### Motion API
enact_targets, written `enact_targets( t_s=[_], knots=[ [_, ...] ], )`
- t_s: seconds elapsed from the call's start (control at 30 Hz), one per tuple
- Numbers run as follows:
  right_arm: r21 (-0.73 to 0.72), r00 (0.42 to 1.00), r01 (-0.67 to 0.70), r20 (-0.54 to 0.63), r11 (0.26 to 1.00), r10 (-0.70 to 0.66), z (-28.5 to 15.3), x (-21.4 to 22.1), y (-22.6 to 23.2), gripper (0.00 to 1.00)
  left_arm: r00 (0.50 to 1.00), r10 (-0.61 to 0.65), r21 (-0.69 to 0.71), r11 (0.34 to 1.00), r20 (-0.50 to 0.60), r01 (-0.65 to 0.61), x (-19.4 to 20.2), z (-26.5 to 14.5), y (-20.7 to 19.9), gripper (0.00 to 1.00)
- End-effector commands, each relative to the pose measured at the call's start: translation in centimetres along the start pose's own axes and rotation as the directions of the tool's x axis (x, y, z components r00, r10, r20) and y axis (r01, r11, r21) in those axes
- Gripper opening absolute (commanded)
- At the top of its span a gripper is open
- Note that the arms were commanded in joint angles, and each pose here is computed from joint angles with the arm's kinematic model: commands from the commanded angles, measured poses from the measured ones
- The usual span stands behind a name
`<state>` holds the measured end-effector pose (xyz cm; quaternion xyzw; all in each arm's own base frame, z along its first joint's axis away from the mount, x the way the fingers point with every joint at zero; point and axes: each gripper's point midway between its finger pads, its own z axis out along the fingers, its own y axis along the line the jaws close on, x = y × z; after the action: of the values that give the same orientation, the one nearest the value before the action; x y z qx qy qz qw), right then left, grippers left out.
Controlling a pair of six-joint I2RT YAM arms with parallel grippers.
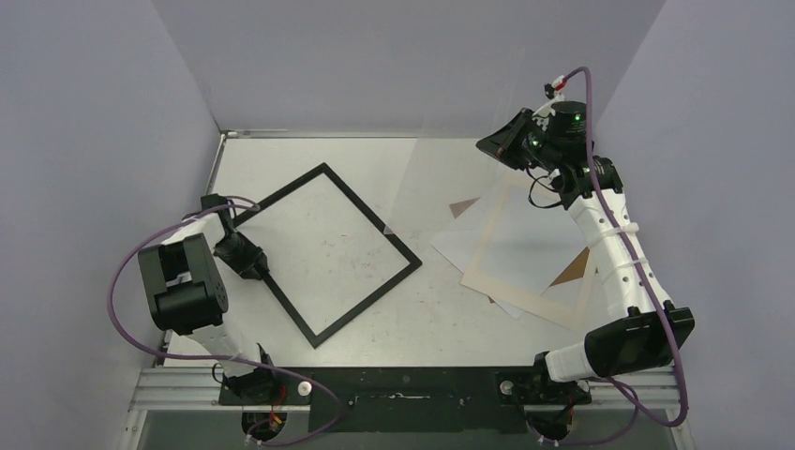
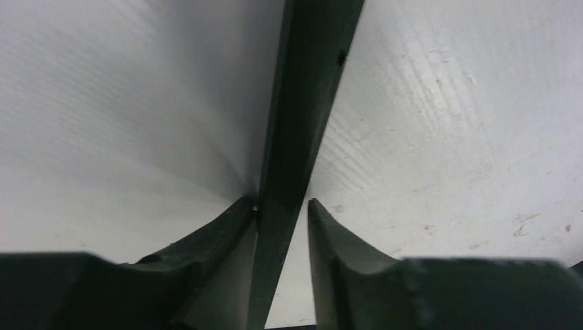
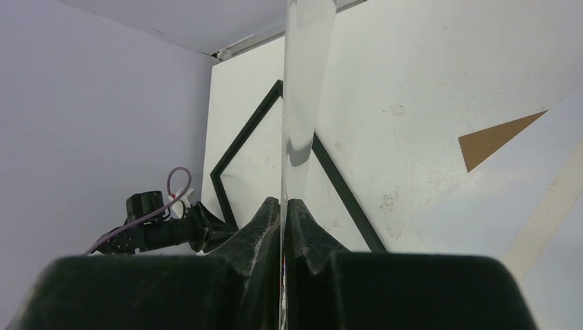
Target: Put the photo into the frame
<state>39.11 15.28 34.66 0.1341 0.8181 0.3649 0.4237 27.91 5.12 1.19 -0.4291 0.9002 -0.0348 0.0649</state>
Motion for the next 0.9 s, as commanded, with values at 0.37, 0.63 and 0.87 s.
enact_targets(
  t_s=[0.37,0.63,0.87],
  knots=[
    [-0.101,0.998,0.007,0.067,0.995,-0.001,-0.9,-2.0,3.1,0.00,0.913,0.399,0.254,0.877,0.084,-0.407,-2.7,0.0,-9.7,0.00],
    [-0.117,1.000,-0.011,-0.029,0.993,0.007,0.7,-0.2,2.8,0.00,0.833,0.547,0.186,0.813,0.082,-0.552,-3.9,0.8,-11.0,0.00],
    [-0.156,0.988,0.043,-0.138,0.987,-0.064,2.1,2.3,3.5,0.00,0.687,0.724,0.162,0.671,0.067,-0.723,-3.2,2.4,-10.9,0.00]
  ],
)
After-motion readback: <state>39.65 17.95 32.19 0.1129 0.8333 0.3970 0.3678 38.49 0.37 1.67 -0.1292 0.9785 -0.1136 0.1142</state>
